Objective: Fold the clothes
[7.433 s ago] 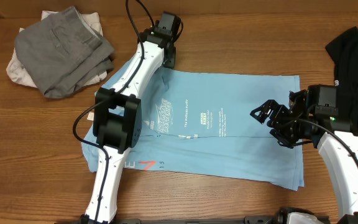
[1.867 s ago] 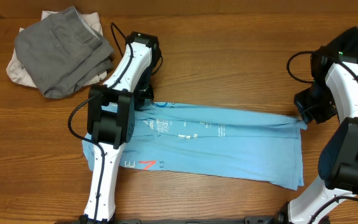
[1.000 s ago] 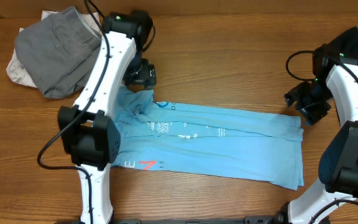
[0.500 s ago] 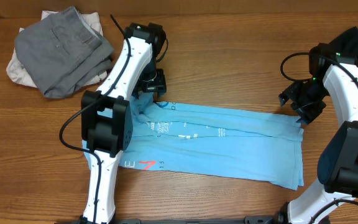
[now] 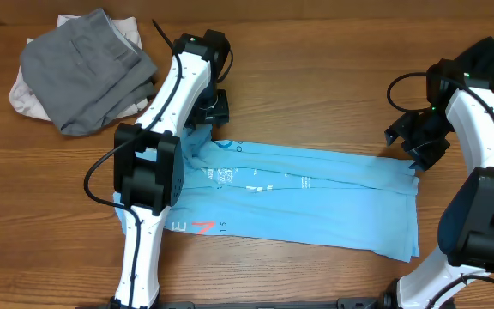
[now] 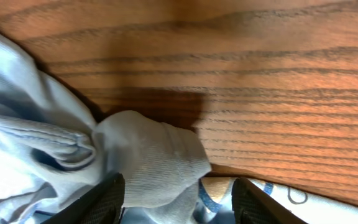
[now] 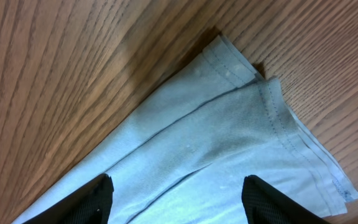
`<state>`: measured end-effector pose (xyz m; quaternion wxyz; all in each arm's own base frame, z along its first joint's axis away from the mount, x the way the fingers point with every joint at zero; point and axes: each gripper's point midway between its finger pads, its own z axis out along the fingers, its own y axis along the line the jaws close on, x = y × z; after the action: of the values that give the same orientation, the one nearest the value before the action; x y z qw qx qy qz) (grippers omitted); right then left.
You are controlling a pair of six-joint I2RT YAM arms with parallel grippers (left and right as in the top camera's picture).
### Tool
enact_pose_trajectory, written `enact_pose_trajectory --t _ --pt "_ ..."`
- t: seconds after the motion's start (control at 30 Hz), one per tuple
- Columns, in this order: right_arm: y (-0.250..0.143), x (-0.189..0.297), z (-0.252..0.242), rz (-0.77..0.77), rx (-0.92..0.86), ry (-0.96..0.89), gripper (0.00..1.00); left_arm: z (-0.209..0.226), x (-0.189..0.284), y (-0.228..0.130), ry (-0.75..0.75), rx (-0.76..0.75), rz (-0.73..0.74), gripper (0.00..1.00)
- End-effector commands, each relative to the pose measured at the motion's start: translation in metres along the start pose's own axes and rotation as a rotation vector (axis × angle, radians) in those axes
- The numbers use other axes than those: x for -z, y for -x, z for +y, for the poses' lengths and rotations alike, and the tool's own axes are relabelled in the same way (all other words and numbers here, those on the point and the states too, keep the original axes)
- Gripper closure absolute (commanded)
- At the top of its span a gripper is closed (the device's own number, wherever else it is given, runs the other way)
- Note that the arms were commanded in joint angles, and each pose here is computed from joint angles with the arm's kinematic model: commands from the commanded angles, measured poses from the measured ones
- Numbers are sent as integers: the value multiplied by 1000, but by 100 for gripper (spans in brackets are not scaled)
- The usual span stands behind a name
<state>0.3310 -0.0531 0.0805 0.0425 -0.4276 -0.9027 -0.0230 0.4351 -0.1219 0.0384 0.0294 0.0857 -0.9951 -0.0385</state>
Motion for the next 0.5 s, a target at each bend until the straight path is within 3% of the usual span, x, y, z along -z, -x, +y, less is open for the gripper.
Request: enact_pose_trajectory --t 0.0,0.47 --pt "-1 12 2 -30 13 25 29 9 -2 5 44 14 -20 43" --pt "0 12 3 -35 14 30 29 1 -1 6 77 -66 -55 42"
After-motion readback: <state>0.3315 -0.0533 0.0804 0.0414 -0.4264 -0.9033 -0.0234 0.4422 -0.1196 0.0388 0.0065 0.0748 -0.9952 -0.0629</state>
